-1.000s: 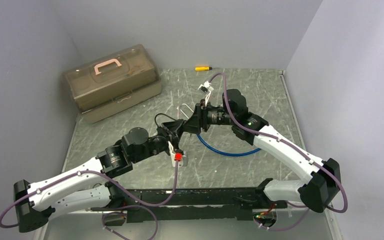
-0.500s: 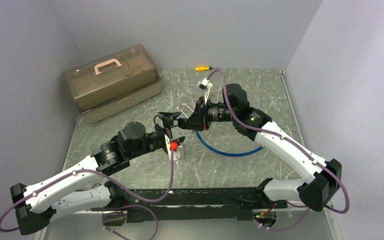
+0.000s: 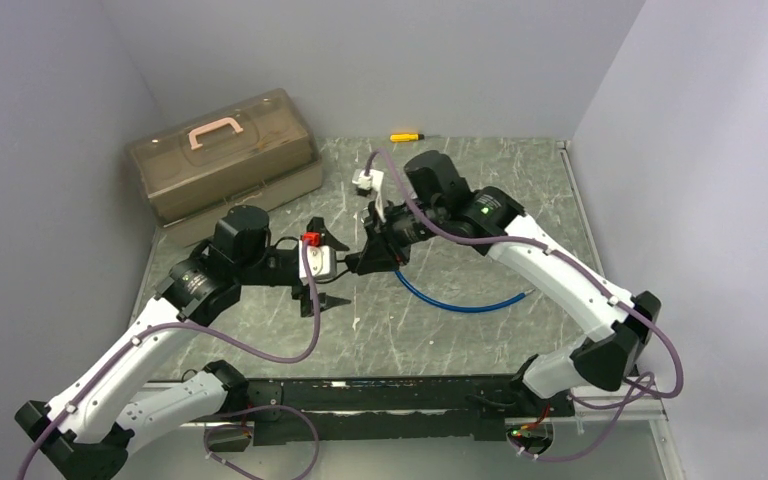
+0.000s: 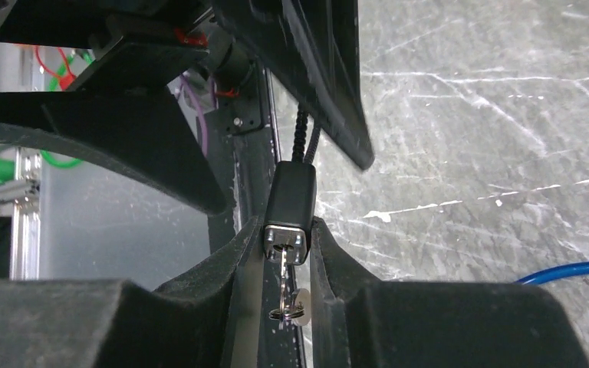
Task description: Unlock with the key
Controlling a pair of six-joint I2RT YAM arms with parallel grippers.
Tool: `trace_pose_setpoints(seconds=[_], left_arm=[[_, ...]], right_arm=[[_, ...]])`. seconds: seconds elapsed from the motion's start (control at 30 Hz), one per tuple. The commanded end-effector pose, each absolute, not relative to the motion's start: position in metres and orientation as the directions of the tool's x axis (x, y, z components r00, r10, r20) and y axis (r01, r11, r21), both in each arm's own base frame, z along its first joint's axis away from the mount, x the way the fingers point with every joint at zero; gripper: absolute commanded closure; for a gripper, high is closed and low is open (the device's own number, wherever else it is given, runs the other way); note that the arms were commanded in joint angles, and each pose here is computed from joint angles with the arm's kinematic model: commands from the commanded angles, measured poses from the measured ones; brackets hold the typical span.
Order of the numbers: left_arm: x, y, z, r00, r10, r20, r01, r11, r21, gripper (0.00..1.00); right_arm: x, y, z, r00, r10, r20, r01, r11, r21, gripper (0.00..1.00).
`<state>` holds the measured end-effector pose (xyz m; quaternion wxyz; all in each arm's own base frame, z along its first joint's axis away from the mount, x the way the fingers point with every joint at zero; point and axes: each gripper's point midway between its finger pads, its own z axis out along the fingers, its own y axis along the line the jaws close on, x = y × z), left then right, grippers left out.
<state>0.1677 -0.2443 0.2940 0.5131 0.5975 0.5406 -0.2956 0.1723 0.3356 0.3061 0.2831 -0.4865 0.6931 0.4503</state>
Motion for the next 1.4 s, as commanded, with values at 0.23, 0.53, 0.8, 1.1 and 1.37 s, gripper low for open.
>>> trace_pose_setpoints(seconds=[0.23, 0.53, 0.8, 1.1, 1.37], left_arm=[[0.125, -0.248, 0.274, 0.097, 0.304, -0.948, 0.995, -0.045, 0.087, 0.15], [0.136, -0.252, 0.267, 0.008, 0.245, -0.969, 0.998, 0.054, 0.022, 0.47], [0.126, -0.251, 0.281, 0.033, 0.179, -0.983, 0.999, 0.028, 0.039, 0.61], [0.121, -0.242, 0.290, 0.003, 0.064, -0.998, 0.998, 0.060, 0.007, 0.99], [0.127, -0.220, 0.303, 0.017, -0.127, -0.992, 0.987, 0.160, -0.003, 1.00]], right_arm=[[0.157, 0.348, 0.315, -0.236, -0.521, -0.820, -0.971, 0.090, 0.222, 1.00], [0.133, 0.364, 0.310, -0.207, -0.565, -0.799, -0.974, 0.046, 0.220, 1.00], [0.118, 0.370, 0.300, -0.208, -0.606, -0.768, -0.970, 0.028, 0.240, 1.00], [0.117, 0.385, 0.304, -0.206, -0.622, -0.755, -0.970, 0.031, 0.239, 1.00], [0.133, 0.405, 0.337, -0.198, -0.557, -0.806, -0.979, 0.072, 0.190, 0.42]])
